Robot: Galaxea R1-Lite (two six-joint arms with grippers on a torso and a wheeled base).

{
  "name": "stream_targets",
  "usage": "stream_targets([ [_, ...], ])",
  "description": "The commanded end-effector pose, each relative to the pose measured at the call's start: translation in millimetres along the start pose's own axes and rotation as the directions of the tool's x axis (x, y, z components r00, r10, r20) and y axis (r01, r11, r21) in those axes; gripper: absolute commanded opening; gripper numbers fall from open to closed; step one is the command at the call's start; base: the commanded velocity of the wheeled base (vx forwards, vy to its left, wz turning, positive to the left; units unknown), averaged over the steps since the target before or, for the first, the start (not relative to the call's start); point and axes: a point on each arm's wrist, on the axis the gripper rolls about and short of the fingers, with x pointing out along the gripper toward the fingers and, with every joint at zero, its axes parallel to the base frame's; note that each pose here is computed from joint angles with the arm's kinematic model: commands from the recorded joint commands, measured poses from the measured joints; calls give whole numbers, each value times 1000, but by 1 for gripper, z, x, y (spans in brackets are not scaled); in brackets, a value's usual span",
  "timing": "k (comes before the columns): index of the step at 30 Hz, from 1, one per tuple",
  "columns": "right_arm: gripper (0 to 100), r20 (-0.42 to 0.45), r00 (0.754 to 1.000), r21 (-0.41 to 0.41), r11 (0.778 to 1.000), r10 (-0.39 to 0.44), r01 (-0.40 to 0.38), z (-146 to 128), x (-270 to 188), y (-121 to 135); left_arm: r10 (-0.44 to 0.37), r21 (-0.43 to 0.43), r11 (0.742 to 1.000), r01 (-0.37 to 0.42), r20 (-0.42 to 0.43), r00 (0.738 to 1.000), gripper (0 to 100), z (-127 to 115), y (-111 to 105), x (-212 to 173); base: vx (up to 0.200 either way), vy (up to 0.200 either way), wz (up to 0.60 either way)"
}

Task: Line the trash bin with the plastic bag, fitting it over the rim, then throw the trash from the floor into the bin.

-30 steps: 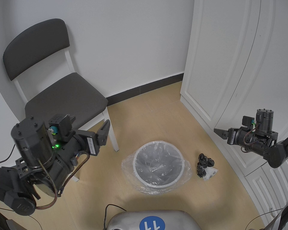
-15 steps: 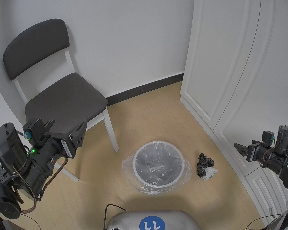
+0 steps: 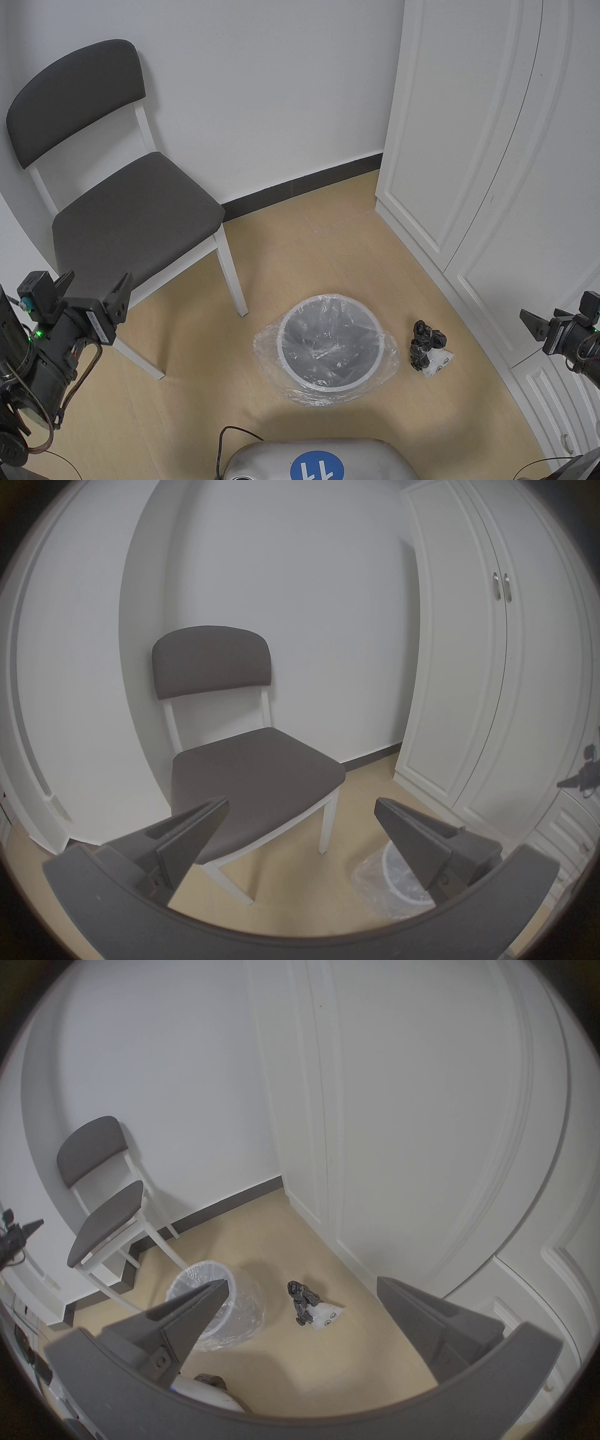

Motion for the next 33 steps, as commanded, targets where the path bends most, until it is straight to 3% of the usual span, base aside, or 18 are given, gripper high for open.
stream_targets([
  [1,100,2,1000,13,1000,-21,21,0,-1,-3,2,11,1000,-1,-23,1000,100,-10,9,-14,0,0,0],
  [5,100,-14,1000,11,1000,-28,28,0,4,-4,-43,21,999,44,-49,998,100,-16,10,-16,0,0,0],
  [12,100,-27,999,7,1000,-25,25,2,12,-3,-202,45,977,208,-107,974,100,-24,3,-8,0,0,0],
  [23,100,-142,990,12,1000,-27,29,-13,33,-4,-261,50,962,269,-137,956,100,-33,6,-16,-36,0,0],
  [27,100,-175,984,12,999,-29,32,-17,39,-4,-309,32,949,312,-92,947,100,-26,9,-24,-200,0,0],
  [33,100,-209,977,13,999,-34,38,-22,48,-5,-329,29,943,332,-63,942,100,-23,11,-29,0,0,0],
])
